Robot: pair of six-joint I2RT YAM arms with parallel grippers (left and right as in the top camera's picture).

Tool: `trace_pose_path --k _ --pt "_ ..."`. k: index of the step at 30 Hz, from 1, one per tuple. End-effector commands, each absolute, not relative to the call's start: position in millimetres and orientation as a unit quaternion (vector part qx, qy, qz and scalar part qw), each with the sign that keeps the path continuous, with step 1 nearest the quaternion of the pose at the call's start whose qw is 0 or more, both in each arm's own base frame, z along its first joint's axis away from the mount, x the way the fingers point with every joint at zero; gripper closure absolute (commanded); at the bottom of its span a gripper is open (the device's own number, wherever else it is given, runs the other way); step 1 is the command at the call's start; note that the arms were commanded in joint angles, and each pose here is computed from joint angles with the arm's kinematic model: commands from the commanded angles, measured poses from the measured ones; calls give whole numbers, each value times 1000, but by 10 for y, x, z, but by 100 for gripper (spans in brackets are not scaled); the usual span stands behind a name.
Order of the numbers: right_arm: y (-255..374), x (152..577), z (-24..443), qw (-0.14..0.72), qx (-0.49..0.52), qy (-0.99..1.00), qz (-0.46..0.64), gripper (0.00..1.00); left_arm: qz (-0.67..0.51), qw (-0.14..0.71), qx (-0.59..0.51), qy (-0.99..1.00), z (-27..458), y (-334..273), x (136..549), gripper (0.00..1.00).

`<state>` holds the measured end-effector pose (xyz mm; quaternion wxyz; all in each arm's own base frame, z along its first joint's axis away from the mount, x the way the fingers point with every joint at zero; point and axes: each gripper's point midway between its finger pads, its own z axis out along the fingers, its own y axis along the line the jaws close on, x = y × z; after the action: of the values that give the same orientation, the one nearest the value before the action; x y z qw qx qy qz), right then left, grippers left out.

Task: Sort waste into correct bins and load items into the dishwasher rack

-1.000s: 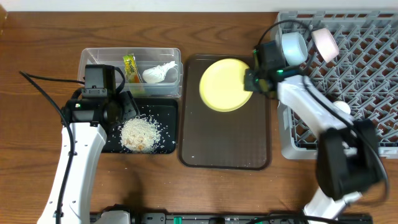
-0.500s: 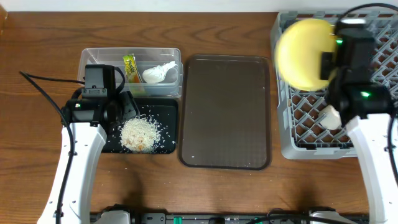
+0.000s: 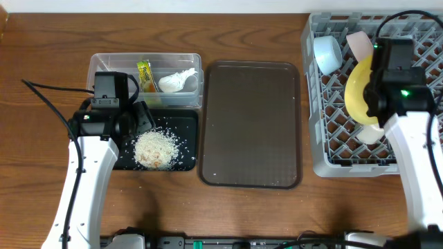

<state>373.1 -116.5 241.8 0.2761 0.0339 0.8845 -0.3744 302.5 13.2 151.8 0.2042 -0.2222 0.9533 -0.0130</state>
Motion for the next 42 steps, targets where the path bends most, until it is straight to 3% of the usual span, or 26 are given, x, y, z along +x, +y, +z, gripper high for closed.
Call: trace_pose_path --k 1,8,10,13,15,20,25,32,35,42 --pt "-1309 3696 2298 247 61 875 -412 99 -6 210 -232 950 1555 174 3035 30" --pt "-1062 3871 1938 251 49 911 -323 94 -6 210 -232 950 1555 174 3035 30" --pt "-966 3907 1901 264 59 918 -290 78 -6 210 -232 950 1554 173 3035 30" --pt "-916 3906 1929 282 91 918 -262 39 -6 210 -231 950 1555 174 3036 22" --pt "-903 3891 1989 295 109 917 -245 29 -8 210 -220 952 1559 154 3038 19" --pt "-586 3956 2203 352 91 927 -95 22 -69 228 -137 962 1638 -105 3164 14" --pt "77 3931 2474 391 -33 913 114 20 -73 238 -71 966 1683 -247 3197 11" --pt "29 3517 2112 286 12 952 109 1 -61 142 -22 988 1495 -356 2735 11" --pt "-50 3349 2016 255 38 962 87 1 -60 124 -24 990 1481 -345 2575 11" --pt "-28 3040 2062 328 31 941 76 1 -70 232 -18 970 1772 -327 2317 11"
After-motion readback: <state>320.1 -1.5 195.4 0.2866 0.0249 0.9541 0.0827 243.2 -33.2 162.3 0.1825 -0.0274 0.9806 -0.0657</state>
